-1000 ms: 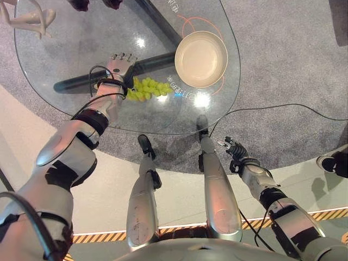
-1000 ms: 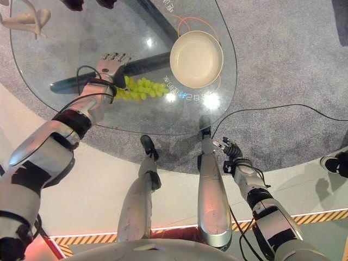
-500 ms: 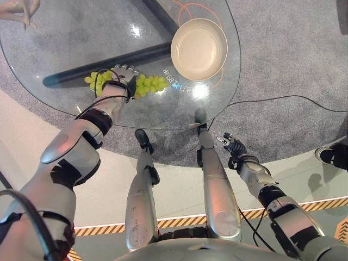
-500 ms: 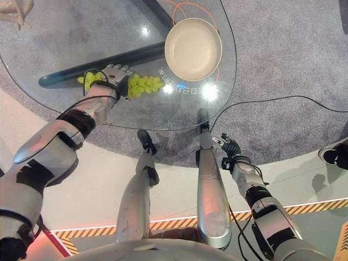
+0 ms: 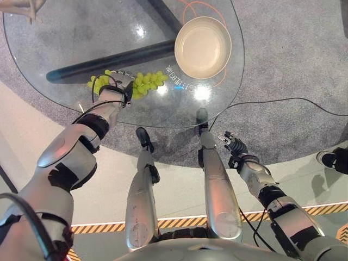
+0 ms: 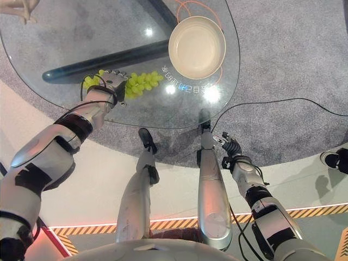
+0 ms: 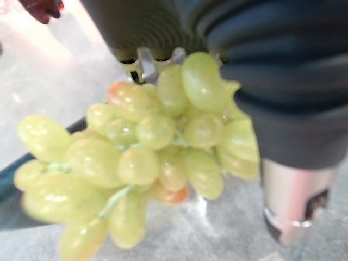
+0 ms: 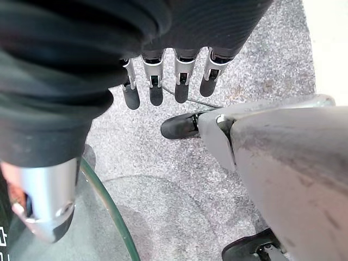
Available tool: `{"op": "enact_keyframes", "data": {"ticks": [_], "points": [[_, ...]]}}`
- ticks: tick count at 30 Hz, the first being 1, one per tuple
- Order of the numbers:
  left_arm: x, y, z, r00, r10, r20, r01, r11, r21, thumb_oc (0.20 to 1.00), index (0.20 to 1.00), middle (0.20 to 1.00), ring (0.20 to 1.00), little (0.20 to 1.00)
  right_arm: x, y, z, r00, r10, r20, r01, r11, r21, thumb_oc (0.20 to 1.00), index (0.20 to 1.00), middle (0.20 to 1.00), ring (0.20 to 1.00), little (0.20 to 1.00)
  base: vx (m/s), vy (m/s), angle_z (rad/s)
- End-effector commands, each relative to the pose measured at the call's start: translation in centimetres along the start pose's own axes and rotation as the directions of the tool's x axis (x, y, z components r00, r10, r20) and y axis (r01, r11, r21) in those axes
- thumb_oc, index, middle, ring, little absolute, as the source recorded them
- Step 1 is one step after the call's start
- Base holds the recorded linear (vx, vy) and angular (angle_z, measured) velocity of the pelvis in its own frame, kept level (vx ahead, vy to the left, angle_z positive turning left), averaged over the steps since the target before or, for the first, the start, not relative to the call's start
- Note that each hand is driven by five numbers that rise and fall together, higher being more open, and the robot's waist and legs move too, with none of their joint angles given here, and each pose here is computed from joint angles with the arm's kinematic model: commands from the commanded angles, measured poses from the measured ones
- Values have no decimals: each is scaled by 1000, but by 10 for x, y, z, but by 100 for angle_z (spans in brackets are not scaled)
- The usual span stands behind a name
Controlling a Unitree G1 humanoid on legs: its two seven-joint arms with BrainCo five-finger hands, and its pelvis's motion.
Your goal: Pick up fruits into the plate
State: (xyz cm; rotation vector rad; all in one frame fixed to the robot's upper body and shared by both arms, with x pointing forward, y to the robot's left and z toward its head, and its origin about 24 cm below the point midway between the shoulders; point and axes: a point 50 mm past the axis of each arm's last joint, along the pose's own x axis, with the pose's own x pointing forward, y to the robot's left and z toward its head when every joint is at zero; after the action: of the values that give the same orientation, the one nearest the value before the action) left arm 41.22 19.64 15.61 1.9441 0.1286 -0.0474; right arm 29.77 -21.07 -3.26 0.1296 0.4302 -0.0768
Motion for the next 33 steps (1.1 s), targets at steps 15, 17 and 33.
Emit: {"op": "enact_keyframes", "data": {"ticks": [15,17,33], "points": [[-10,-42,-53,960,-20,-279,16,1000,-16,200,200,200,200,200,-2,26,9,992,92,82,-113,946,304,1000,1000,1000,1000,1000,-2,3,0],[-10,-43,-54,956,-25,-292,15,999,-36,200,200,200,200,200,-2,27,10,990,105,97,-132,928,349,1000,1000,1000,1000,1000,-4,25,0],[-8,-37,-56,952,11,-306,-48,992,-113,200,200,200,200,200,-1,32,17,980,143,140,-185,913,364,1000,1000,1000,1000,1000,-3,9,0]]}}
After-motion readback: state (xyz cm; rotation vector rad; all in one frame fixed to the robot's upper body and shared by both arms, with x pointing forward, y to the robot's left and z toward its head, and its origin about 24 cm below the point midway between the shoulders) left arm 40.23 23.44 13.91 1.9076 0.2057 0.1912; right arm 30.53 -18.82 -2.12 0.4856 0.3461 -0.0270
